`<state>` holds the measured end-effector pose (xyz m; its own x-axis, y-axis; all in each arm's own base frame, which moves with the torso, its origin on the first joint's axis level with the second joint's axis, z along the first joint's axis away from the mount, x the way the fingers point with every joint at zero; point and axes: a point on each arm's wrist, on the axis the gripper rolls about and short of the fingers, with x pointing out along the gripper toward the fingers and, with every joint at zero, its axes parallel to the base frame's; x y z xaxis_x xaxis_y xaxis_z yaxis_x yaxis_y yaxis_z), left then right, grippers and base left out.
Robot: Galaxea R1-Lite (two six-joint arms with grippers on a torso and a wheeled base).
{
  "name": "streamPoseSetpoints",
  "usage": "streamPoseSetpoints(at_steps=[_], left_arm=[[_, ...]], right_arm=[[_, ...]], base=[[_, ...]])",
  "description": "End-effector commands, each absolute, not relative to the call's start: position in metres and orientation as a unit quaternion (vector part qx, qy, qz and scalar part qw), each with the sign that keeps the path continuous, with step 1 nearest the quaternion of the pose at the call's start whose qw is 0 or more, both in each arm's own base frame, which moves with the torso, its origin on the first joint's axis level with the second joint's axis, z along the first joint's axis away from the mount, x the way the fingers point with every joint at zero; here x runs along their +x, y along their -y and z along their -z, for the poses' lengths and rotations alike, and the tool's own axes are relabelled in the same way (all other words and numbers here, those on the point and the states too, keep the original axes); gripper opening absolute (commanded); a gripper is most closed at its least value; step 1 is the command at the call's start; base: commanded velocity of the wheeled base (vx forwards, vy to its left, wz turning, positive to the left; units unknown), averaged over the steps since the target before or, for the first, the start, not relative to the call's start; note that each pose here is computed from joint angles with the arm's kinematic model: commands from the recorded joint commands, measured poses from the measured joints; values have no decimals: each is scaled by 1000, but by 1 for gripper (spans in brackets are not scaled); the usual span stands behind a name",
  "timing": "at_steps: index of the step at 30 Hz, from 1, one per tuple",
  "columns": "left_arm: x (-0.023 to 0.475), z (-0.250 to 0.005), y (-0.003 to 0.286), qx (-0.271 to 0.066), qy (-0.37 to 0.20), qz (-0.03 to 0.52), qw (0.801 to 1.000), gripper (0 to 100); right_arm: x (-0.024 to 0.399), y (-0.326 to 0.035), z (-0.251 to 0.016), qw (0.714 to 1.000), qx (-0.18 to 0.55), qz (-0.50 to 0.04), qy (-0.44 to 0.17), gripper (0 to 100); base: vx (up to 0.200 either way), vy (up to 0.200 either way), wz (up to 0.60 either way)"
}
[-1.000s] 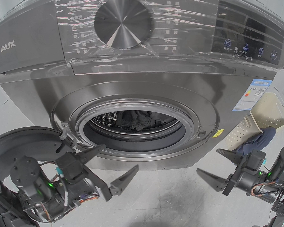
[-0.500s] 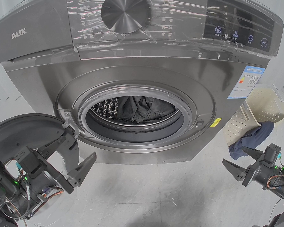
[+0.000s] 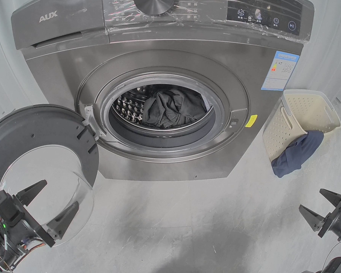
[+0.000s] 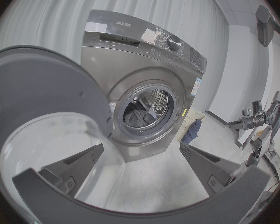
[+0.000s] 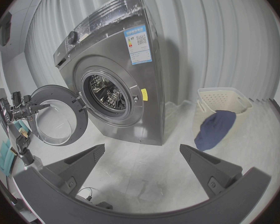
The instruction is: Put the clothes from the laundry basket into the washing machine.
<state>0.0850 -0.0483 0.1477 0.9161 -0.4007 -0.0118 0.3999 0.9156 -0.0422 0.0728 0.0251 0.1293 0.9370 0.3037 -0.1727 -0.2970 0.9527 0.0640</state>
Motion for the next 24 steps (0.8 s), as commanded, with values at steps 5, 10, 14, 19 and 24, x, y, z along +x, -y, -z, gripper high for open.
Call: streamPoseSetpoints(at_steps=[5, 10, 14, 19, 24], left_arm=[[10, -124, 0, -37, 49, 93, 994, 100], [-11, -98, -4, -29, 22, 48, 998, 100], [-15, -93, -2, -22, 31, 40, 998, 100], [-20, -81, 1, -18, -1, -7, 1000, 100], [-20, -76, 0, 2, -22, -21, 1000, 100]], right_arm=[[3, 0, -112, 998, 27, -53, 12, 100], [-19, 1, -87, 1000, 26, -11, 7, 100], [-23, 0, -77, 1000, 10, 5, 4, 100], [-23, 0, -76, 1000, 8, 8, 2, 100], [-23, 0, -76, 1000, 1, 5, 2, 100]], base=[[0, 0, 0], [0, -160, 0], [0, -200, 0], [0, -160, 0], [0, 0, 0]])
